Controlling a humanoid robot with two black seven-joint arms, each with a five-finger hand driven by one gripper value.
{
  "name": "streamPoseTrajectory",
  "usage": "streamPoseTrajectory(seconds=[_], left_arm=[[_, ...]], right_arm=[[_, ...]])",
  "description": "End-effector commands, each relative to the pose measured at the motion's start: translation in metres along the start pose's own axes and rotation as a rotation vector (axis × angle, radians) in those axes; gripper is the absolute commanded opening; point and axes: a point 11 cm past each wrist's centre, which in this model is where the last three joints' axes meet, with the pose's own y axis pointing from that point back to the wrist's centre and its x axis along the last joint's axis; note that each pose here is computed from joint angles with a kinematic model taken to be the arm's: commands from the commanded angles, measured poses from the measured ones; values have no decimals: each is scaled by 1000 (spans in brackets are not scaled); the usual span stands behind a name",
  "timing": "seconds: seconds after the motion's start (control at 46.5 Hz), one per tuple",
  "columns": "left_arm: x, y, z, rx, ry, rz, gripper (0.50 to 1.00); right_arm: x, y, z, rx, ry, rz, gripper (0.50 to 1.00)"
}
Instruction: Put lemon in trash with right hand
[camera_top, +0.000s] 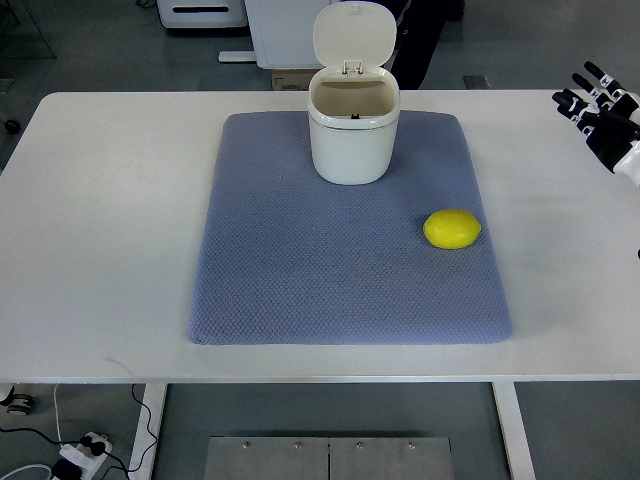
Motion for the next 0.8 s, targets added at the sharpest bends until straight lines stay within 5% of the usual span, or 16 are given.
streamPoseTrajectory(seconds=[0.0,0.279,0.774], left_arm=[[0,0,0,0,0,-1,1000],[0,0,0,0,0,-1,1000],[0,0,0,0,0,0,1000]], right_arm=[[4,1,-5,-25,68,-5,1000],[25,8,-47,-76,303,3,1000],[8,0,-114,-102,507,-41,1000]])
